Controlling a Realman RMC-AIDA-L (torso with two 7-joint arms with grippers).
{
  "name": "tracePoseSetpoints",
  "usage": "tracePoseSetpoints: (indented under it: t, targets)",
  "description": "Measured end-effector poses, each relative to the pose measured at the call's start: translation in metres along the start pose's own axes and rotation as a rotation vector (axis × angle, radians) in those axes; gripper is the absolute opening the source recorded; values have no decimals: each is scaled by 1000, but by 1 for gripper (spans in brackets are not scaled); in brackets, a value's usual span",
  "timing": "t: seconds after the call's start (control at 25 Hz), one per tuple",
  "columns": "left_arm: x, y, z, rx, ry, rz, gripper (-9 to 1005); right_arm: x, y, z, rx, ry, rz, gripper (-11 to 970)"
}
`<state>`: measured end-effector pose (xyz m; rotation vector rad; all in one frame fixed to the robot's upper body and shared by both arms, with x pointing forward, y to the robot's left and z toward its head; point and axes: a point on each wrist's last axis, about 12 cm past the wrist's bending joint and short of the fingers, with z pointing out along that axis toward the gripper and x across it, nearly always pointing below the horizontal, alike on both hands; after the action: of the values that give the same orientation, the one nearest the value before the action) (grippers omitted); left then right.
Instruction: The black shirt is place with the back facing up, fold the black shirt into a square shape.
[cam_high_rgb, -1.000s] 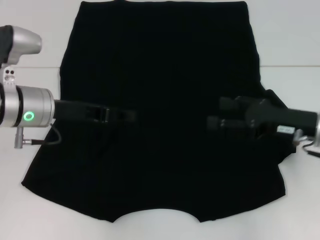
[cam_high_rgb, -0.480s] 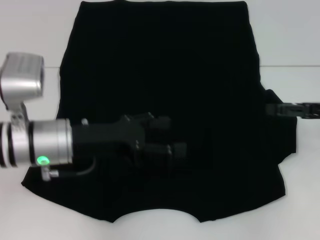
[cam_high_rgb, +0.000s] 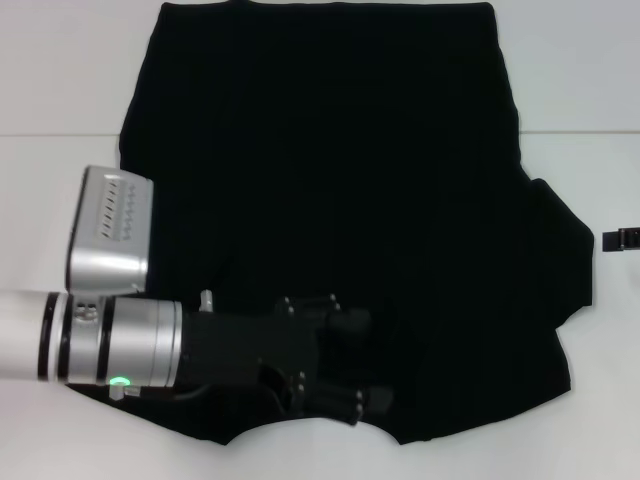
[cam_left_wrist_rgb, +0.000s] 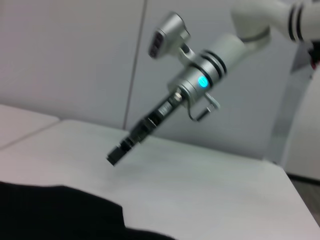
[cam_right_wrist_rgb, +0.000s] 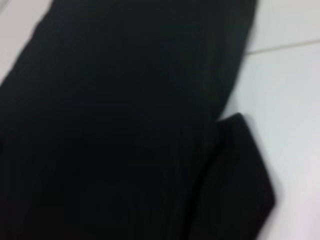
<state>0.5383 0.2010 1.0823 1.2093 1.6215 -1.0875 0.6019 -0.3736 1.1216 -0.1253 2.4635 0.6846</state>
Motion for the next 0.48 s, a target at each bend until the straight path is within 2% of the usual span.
tracePoseSetpoints:
  t: [0.2,0.48]
  targets:
    - [2,0,4,9,46,16,948,2,-3,5,34,12,43,882]
    - [1,1,5,9,48,22,949,9,3,20,6,43,73,883]
